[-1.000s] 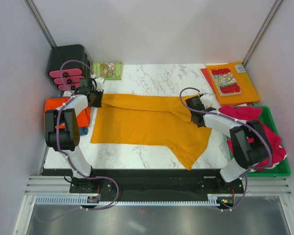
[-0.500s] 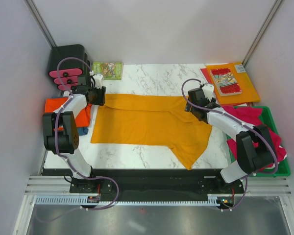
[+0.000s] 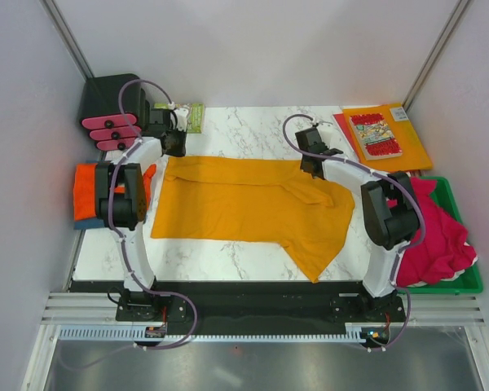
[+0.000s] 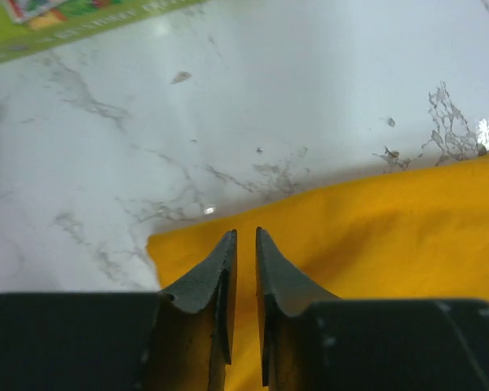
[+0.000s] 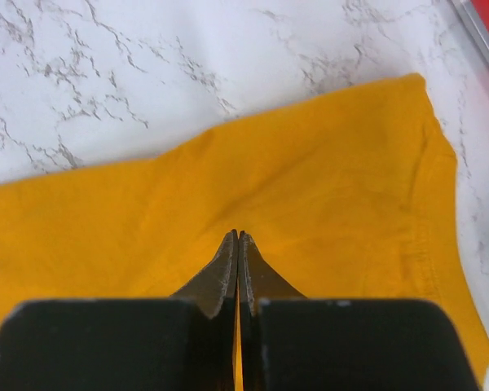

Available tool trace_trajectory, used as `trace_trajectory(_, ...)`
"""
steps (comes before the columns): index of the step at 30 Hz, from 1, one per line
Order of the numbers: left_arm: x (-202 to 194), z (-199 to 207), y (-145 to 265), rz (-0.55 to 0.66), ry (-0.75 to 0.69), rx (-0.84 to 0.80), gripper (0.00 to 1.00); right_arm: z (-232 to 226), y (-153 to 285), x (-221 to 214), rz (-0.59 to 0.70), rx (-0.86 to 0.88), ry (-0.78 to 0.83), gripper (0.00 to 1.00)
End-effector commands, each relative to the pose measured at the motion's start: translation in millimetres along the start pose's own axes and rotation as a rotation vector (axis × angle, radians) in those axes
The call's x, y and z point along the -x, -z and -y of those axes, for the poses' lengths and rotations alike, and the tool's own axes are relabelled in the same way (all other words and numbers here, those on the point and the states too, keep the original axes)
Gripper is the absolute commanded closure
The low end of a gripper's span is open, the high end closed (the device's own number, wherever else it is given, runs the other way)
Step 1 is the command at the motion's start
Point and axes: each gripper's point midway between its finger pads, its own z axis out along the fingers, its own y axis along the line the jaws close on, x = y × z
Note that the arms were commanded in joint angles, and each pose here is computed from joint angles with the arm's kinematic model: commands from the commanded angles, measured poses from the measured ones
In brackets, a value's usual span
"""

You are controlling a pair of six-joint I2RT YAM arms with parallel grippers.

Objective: Fold and stack the t-shirts
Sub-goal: Fold the flattened tshirt in 1/3 of the way

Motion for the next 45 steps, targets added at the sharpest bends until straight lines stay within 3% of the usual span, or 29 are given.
trace_trajectory(1,-2,13,-20,-0.04,-0.019,-0.012,0.8,-20,-9,25,0.036,0.03,-0.034,1.0)
trace_trajectory(18,-32,1,-59,-0.19,-0.054,0.041,0.79,6,-68,-23,-0.193,-0.079,-0.042,0.99)
trace_trajectory(26,-20,-3,-70,-0.21,-0.018,0.055,0.78,15,-98,-6,-0.253,-0.094,-0.075,0.95)
trace_trajectory(37,2,-7,-73,-0.172,0.01,0.072,0.67,10,-116,41,-0.207,-0.044,-0.108,0.94)
trace_trajectory(42,42,11,-31,-0.031,0.048,0.0,0.56,-8,-67,88,-0.024,0.067,-0.135,0.82)
trace_trajectory(45,53,19,-4,0.003,0.065,-0.024,0.56,-19,-39,103,0.018,0.105,-0.121,0.66)
